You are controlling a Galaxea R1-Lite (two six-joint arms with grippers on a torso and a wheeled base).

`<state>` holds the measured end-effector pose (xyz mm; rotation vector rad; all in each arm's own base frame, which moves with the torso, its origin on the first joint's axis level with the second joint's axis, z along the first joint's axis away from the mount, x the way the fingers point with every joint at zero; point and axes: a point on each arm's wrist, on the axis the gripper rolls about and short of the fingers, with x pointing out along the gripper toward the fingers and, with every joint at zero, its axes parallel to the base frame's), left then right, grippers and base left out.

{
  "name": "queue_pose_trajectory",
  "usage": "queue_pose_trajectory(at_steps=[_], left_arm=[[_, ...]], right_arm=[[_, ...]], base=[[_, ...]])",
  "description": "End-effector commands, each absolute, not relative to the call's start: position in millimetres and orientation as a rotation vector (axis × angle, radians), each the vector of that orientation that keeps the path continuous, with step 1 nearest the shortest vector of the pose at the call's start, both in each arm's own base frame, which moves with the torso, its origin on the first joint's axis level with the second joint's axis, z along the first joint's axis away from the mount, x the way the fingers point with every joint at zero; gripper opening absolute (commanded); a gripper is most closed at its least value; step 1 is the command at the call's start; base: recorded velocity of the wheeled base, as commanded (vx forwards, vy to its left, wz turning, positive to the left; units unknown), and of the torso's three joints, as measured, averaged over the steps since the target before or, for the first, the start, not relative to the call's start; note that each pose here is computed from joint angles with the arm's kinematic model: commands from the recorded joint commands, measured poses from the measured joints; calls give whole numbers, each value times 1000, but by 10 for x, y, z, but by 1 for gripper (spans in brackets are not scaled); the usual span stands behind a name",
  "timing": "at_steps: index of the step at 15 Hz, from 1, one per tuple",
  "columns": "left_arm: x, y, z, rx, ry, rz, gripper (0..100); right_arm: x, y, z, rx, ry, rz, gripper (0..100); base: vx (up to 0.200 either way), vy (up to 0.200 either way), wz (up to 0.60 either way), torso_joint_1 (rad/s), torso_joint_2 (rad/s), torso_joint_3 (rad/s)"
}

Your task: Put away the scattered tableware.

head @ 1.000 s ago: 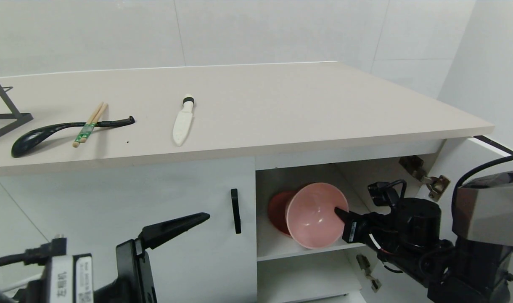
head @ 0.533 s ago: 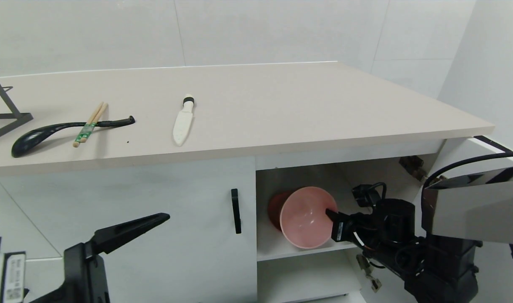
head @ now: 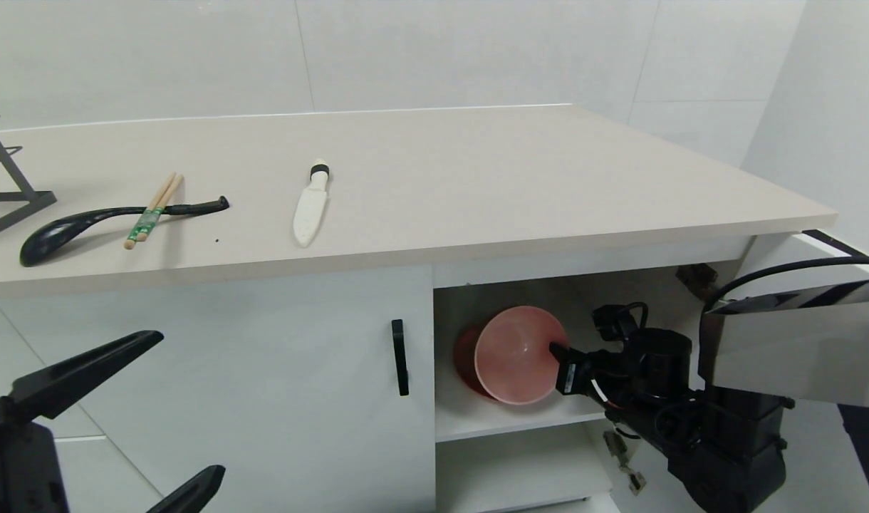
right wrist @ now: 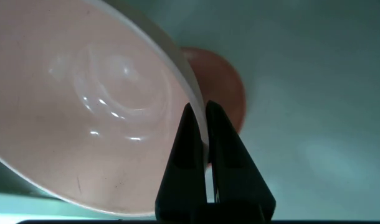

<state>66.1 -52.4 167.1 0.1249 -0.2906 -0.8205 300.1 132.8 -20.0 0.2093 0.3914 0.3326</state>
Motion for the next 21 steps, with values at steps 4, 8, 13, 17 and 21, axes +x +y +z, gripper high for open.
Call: queue_pose_trajectory(at_steps=[4, 8, 13, 17, 21], left_arm=[[591, -460, 1704, 126, -339, -825, 100], [594, -462, 1700, 122, -332, -826, 100], [595, -463, 1677, 127, -310, -830, 100], [593, -462, 1676, 127, -310, -830, 100], [593, -462, 1676, 129, -310, -828, 100]], right_arm=[[3146, 1381, -396, 209, 394, 326, 0], [3168, 1384, -511, 208, 415, 319, 0], [3156, 1347, -527, 202, 423, 298, 0], [3133, 1343, -527, 198, 431, 300, 100], [3084, 1362, -470, 193, 430, 311, 100]], base=[[0, 0, 0, 0, 0, 0], [0, 0, 0, 0, 0, 0], [0, 0, 0, 0, 0, 0], [0, 0, 0, 0, 0, 0], [0, 0, 0, 0, 0, 0]])
